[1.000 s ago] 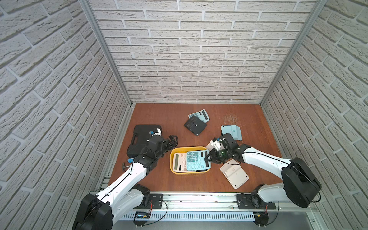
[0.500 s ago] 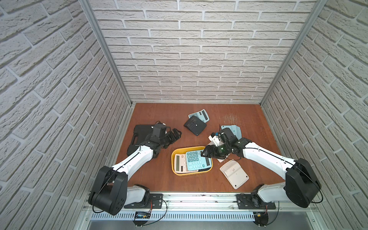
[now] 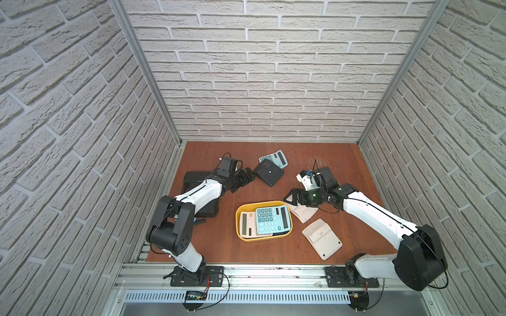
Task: Put the calculator in the storage box
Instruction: Place the calculator in the storage box, then pick up the calculator at the center of the board.
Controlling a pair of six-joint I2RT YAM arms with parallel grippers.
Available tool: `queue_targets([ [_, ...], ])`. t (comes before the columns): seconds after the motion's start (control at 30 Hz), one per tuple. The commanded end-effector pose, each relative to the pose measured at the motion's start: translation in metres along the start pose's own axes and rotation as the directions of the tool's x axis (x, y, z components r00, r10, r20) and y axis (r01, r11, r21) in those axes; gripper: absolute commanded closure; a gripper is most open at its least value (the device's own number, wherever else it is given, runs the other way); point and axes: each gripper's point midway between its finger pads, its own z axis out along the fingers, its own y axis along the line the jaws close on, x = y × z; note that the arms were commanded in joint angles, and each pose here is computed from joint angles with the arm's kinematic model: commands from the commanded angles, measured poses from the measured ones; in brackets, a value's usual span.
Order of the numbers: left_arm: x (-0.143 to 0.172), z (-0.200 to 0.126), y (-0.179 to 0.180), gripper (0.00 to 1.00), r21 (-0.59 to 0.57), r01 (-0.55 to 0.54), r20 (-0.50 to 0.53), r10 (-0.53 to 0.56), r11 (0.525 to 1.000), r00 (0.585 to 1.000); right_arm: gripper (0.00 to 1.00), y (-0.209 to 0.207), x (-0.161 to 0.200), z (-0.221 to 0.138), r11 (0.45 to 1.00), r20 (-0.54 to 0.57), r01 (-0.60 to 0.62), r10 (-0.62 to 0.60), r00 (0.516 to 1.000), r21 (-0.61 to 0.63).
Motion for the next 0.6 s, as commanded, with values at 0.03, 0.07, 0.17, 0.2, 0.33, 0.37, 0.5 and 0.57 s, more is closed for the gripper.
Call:
queue_targets([
  [0.03,-0.008,0.019,-0.008,0.02,0.027,-0.017,-0.044,0.018,1.000,0.999,0.00,-0.001,-0.041,0.010,0.996,0.084,-0.016,0.024,0.996,-0.088],
  [0.07,-0.009,0.024,-0.010,0.02,0.033,-0.019,-0.054,0.021,0.999,0.998,0.00,-0.001,-0.050,0.013,0.996,0.099,-0.017,0.026,0.995,-0.091],
  [0.17,-0.016,0.038,-0.018,0.02,0.060,-0.016,-0.082,0.021,0.998,0.996,0.00,-0.008,-0.076,0.025,0.996,0.120,-0.028,0.037,0.992,-0.081],
  [0.2,-0.018,0.043,-0.020,0.02,0.068,-0.015,-0.089,0.021,0.998,0.996,0.00,-0.011,-0.084,0.031,0.996,0.119,-0.035,0.045,0.992,-0.081],
  [0.33,-0.029,0.058,-0.023,0.02,0.076,-0.017,-0.121,0.026,0.997,0.992,0.05,-0.016,-0.112,0.052,0.989,0.127,-0.070,0.087,0.988,-0.128],
  [0.37,-0.032,0.061,-0.022,0.02,0.073,-0.020,-0.127,0.030,0.997,0.991,0.06,-0.017,-0.119,0.058,0.988,0.129,-0.075,0.093,0.987,-0.137],
  [0.5,-0.041,0.073,-0.022,0.02,0.093,-0.015,-0.146,0.029,0.996,0.989,0.10,-0.032,-0.139,0.078,0.992,0.142,-0.067,0.082,0.986,-0.111],
  [0.57,-0.041,0.080,-0.023,0.02,0.106,-0.011,-0.166,0.028,0.994,0.986,0.12,-0.038,-0.146,0.087,0.992,0.144,-0.063,0.078,0.987,-0.109],
])
